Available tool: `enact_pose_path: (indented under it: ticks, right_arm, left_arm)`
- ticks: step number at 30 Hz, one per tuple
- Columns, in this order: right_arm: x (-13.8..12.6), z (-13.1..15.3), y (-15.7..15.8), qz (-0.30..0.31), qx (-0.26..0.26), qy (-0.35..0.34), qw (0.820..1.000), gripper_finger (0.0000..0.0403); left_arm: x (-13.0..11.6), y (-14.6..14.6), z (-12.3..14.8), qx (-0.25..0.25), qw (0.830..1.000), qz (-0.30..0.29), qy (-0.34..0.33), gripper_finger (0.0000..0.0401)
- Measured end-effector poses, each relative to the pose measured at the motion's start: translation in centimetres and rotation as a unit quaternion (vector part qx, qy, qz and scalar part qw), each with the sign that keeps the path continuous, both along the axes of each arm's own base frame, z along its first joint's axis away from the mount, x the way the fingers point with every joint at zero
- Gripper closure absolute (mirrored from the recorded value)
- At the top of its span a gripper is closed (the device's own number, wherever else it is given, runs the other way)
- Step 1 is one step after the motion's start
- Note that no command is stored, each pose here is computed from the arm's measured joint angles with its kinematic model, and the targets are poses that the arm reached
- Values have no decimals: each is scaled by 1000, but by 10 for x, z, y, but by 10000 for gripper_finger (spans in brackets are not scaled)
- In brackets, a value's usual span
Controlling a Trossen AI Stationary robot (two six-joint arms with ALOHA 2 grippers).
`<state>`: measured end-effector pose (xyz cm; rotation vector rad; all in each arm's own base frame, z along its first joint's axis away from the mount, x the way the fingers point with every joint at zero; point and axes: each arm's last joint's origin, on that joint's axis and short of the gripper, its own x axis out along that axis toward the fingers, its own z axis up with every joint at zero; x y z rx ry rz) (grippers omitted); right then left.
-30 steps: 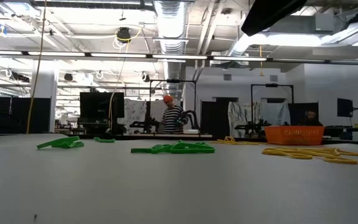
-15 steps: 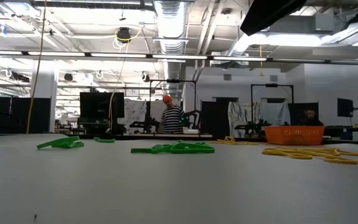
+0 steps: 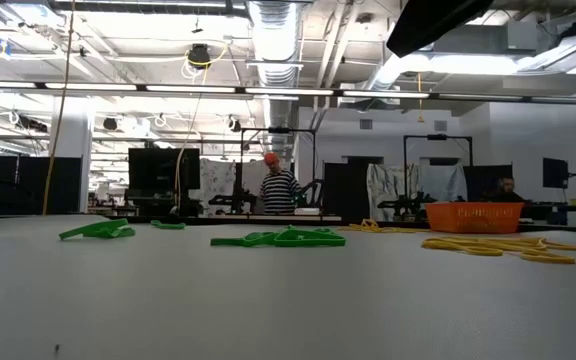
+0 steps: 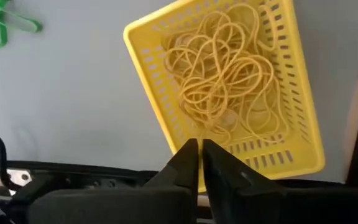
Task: Sort rubber bands into baskets
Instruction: Put the yellow rubber band into the yellow bin
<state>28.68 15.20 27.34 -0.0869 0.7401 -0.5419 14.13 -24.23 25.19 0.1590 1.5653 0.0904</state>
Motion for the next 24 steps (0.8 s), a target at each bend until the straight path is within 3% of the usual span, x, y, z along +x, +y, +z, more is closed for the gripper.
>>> enact_pose_path:
  ticks: [9, 14, 16, 20, 24]
  right_arm:
    - [0, 0, 0, 0, 0, 0, 1000, 207]
    - [1, -4, -1, 5, -5, 1, 1000, 207]
    - [3, -16, -5, 11, -15, 8, 1000, 207]
    - [11, -47, -30, -8, -2, 15, 1000, 207]
    - [18, -72, -62, -36, 19, 20, 999, 207]
  left_arm:
    - [5, -3, 0, -13, 999, -16, -30, 228]
    - [15, 3, 1, 43, 992, -59, -103, 174]
    - [22, 7, 3, 87, 981, -74, -158, 169]
    - [43, 18, 8, 183, 940, -90, -272, 169]
    - [70, 31, 10, 231, 913, -91, -325, 172]
